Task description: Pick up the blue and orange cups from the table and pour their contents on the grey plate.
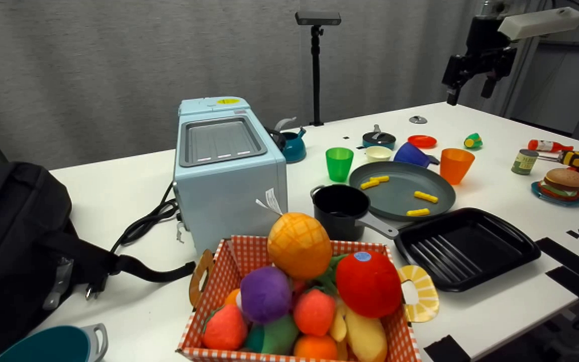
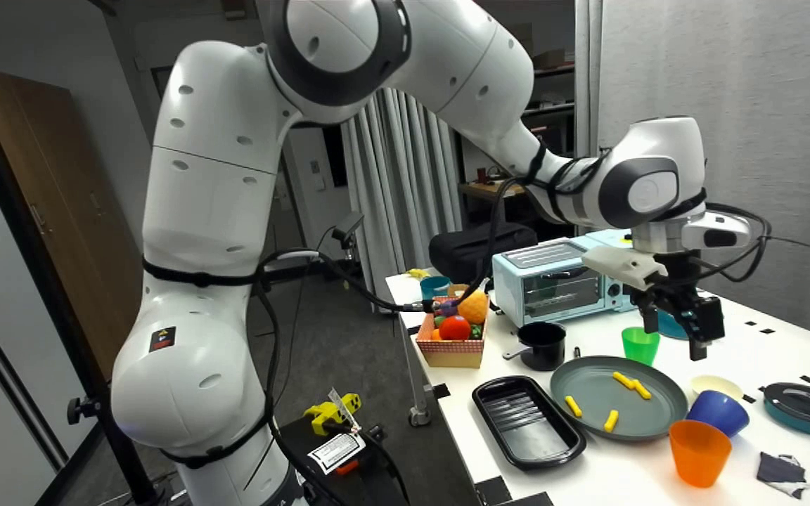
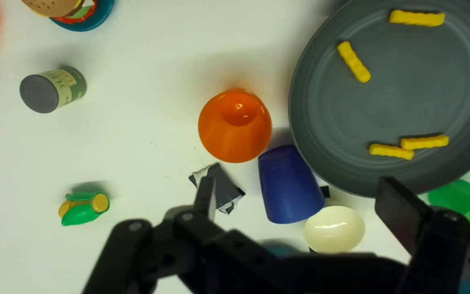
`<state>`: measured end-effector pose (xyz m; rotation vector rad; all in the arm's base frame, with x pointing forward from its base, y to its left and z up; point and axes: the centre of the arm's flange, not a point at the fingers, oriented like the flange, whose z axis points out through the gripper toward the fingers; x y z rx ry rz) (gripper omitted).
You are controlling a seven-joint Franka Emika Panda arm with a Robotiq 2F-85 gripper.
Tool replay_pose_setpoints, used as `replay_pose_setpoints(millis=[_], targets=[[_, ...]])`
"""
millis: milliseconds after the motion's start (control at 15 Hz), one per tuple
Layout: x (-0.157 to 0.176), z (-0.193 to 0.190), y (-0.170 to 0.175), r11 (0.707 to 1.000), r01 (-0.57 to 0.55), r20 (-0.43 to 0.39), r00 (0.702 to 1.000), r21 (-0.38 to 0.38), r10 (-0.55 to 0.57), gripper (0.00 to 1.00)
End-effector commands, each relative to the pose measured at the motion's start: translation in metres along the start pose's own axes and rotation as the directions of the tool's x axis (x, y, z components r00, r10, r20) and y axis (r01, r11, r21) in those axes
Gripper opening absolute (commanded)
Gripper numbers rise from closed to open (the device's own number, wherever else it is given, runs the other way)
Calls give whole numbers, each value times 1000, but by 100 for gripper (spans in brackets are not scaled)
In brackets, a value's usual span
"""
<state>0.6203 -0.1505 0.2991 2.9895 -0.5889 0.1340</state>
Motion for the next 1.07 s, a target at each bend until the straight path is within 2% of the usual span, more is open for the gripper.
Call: replay_pose_setpoints(millis=[0, 200, 267, 533, 1000], targets=[[-63, -50, -1, 994, 94, -61, 994, 48, -91, 100], [-87, -78, 4, 988, 134, -98, 987, 73, -126, 100], [-52, -54, -9, 994, 95, -62, 994, 55, -91, 100], [-73, -73, -3, 991, 112, -77, 991, 67, -107, 100], [-75, -70, -3, 991, 114, -75, 991, 67, -109, 100]])
